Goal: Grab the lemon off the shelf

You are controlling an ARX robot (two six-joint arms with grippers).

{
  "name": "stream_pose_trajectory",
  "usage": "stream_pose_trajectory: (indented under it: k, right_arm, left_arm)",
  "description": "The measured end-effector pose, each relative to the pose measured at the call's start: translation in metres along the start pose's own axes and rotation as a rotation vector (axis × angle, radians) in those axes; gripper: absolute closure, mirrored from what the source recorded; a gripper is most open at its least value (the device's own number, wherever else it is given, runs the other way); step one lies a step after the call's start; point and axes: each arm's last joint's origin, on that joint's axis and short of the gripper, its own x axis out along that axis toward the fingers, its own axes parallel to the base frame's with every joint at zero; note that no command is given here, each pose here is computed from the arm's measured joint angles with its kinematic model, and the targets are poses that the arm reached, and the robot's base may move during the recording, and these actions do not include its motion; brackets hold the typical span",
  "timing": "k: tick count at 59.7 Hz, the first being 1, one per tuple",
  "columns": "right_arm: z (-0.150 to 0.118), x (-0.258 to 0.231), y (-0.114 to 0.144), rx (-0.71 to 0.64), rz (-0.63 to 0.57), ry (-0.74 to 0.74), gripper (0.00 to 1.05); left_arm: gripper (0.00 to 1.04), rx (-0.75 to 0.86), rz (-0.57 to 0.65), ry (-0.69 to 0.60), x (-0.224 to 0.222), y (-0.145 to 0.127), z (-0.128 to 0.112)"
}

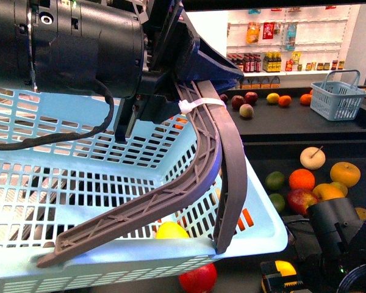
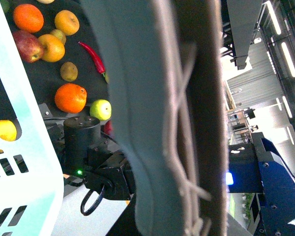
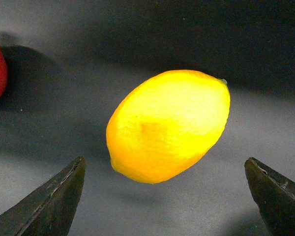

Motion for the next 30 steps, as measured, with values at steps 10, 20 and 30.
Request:
stream_pose_trajectory:
  k: [10, 20, 30]
  right_arm:
    - [-0.003, 0.006, 0.004, -0.022, -0.003, 0.01, 0.07]
    - [-0.002, 0.015, 0.006, -0.03, -0.015, 0.013, 0.07]
    - [-0.008, 0.03, 0.004, -0.042, -0.057, 0.026, 0.07]
  left_arm:
    - [0.98, 0.0, 0.0, 0.0, 0.0, 0.0, 0.0]
    - [0.98, 0.0, 0.001, -0.001, 0.0, 0.0, 0.0]
    - [0.98, 0.0, 0.0, 0.0, 0.0, 0.0, 0.0]
